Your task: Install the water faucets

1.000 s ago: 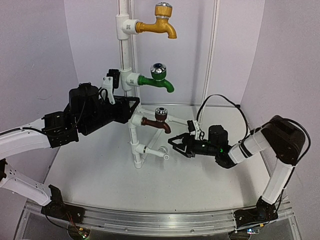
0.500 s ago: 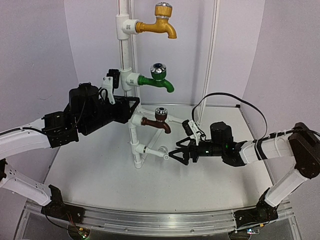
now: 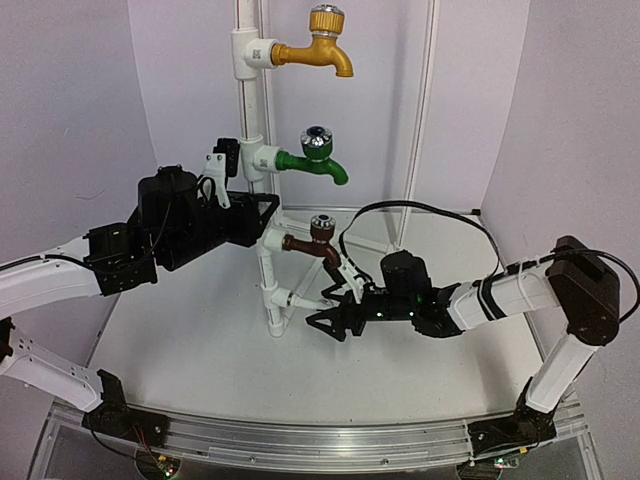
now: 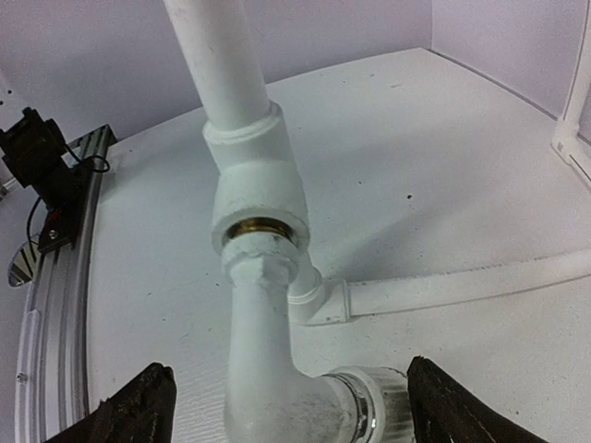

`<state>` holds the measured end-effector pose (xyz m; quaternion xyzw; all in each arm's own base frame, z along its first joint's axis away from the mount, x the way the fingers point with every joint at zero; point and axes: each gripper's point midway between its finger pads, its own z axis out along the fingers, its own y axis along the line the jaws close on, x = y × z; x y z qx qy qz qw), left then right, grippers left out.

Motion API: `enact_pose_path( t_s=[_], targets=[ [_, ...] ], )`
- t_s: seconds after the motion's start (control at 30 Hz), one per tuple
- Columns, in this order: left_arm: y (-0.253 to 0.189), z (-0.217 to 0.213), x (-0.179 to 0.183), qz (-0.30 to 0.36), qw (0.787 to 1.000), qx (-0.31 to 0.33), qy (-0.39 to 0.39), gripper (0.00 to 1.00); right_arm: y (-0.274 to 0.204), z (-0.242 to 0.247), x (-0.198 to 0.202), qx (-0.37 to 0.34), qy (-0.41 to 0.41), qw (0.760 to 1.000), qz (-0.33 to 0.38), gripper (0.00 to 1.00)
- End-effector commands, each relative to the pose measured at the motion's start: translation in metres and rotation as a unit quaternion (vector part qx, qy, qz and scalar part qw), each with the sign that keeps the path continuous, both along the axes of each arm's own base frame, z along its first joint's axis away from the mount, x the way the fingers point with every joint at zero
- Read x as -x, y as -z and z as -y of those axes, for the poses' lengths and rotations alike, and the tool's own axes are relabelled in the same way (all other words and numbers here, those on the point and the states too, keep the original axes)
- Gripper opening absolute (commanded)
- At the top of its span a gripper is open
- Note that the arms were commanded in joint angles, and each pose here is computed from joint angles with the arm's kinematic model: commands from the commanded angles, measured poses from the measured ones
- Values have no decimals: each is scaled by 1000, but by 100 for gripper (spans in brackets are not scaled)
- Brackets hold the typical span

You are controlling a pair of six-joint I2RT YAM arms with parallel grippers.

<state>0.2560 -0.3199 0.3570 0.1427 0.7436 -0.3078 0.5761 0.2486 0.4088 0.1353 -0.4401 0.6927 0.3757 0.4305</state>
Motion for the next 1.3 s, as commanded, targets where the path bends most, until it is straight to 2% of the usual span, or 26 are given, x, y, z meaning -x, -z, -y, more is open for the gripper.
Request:
enact_pose_path(
  t_s=[0.0, 0.2, 0.27, 0.37, 0.47, 0.57, 0.6, 0.63, 0.67, 0.73, 0.8, 0.9, 0.93, 1.1, 1.27],
  targets=[
    [48, 15, 25, -147, 988, 19, 43, 0, 1, -1, -24, -10, 74, 997, -16, 80],
    [48, 16, 25, -146, 988, 16, 45, 0, -4, -10, -6, -79, 41, 988, -123, 64],
    [47, 16, 25, -147, 988, 18, 45, 0, -8, -14, -1, -102, 22, 979, -173, 57],
    [47, 15, 26, -147, 988, 19, 45, 0, -21, -18, 3, -150, -2, 952, -268, 42],
    [47, 15, 26, -146, 988, 19, 45, 0, -31, -18, 4, -202, -30, 894, -400, 33],
    [46, 16, 26, -146, 988, 19, 47, 0, -47, -1, -7, -307, -51, 788, -532, 15],
    [46, 16, 26, -146, 988, 18, 47, 0, -45, 0, -10, -312, -52, 746, -586, 13],
    [46, 16, 26, -146, 988, 17, 48, 0, -40, -1, -12, -305, -52, 716, -626, 13],
    [47, 17, 26, -146, 988, 17, 48, 0, -44, 0, -12, -306, -58, 723, -616, 15],
    [47, 17, 26, -147, 988, 17, 48, 0, -59, 5, -11, -317, -62, 762, -561, 23],
    [47, 16, 26, -146, 988, 17, 47, 0, -54, 9, -15, -299, -37, 789, -536, 35],
    [45, 16, 26, -144, 988, 18, 47, 0, -40, 20, -22, -285, -8, 813, -508, 55],
    [45, 15, 26, -144, 988, 18, 46, 0, -35, 24, -24, -283, 0, 822, -495, 59],
    [46, 15, 25, -143, 989, 15, 45, 0, -14, 45, -32, -247, 44, 870, -425, 78],
    [47, 15, 24, -143, 989, 14, 44, 0, -4, 67, -39, -148, 109, 944, -273, 89]
  ],
)
